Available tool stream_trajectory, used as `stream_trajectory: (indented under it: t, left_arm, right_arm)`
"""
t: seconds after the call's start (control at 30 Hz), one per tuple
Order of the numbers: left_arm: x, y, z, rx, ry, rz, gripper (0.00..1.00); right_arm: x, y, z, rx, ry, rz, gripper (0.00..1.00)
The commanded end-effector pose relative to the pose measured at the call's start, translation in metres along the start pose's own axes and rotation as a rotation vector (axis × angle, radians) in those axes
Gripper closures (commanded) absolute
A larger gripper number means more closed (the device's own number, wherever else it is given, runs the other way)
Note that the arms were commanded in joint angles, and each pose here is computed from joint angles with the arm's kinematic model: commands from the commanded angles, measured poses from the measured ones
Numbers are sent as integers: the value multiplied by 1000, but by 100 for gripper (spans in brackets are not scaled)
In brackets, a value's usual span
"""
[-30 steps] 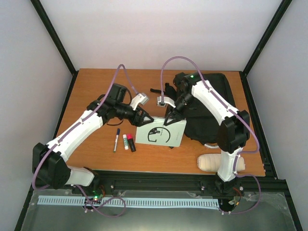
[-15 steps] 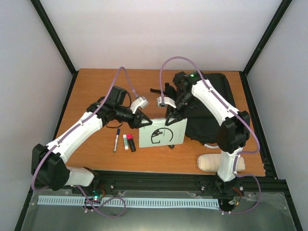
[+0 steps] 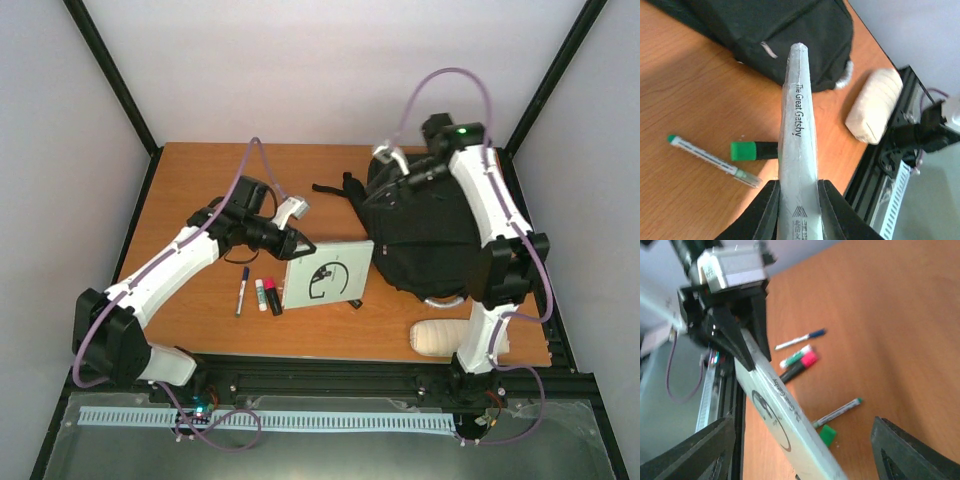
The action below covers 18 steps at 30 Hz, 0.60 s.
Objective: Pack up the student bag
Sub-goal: Pick up the book from the center of the board.
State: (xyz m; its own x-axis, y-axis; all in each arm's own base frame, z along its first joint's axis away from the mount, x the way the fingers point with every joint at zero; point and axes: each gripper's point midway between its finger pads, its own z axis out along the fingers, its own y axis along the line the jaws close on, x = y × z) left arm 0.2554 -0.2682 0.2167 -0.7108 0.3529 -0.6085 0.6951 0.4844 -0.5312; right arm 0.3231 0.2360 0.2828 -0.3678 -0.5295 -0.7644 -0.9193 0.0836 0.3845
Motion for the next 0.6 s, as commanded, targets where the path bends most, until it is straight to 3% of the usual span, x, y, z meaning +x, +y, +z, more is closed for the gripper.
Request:
stream_trajectory:
  t: [0.0, 0.13, 0.3, 0.43, 0.57]
  left_arm:
    - [-87, -9, -40, -10, -300, -40, 99]
    - [-132, -5, -63, -45, -482, -107, 99]
    - [-169, 20, -89, -161, -688, -281, 99]
    - [-185, 37, -111, -187, -882, -400, 99]
    - [-192, 43, -121, -108, -1032, -502, 99]
  right_arm:
    - [-22, -11, -58, -16, -289, 136, 24]
    - [2, -46, -65, 104, -323, 351, 24]
    - [30, -74, -62, 287, -315, 481, 22]
    - [43, -73, -51, 226, -375, 598, 20]
    - [45, -75, -44, 171, -411, 658, 19]
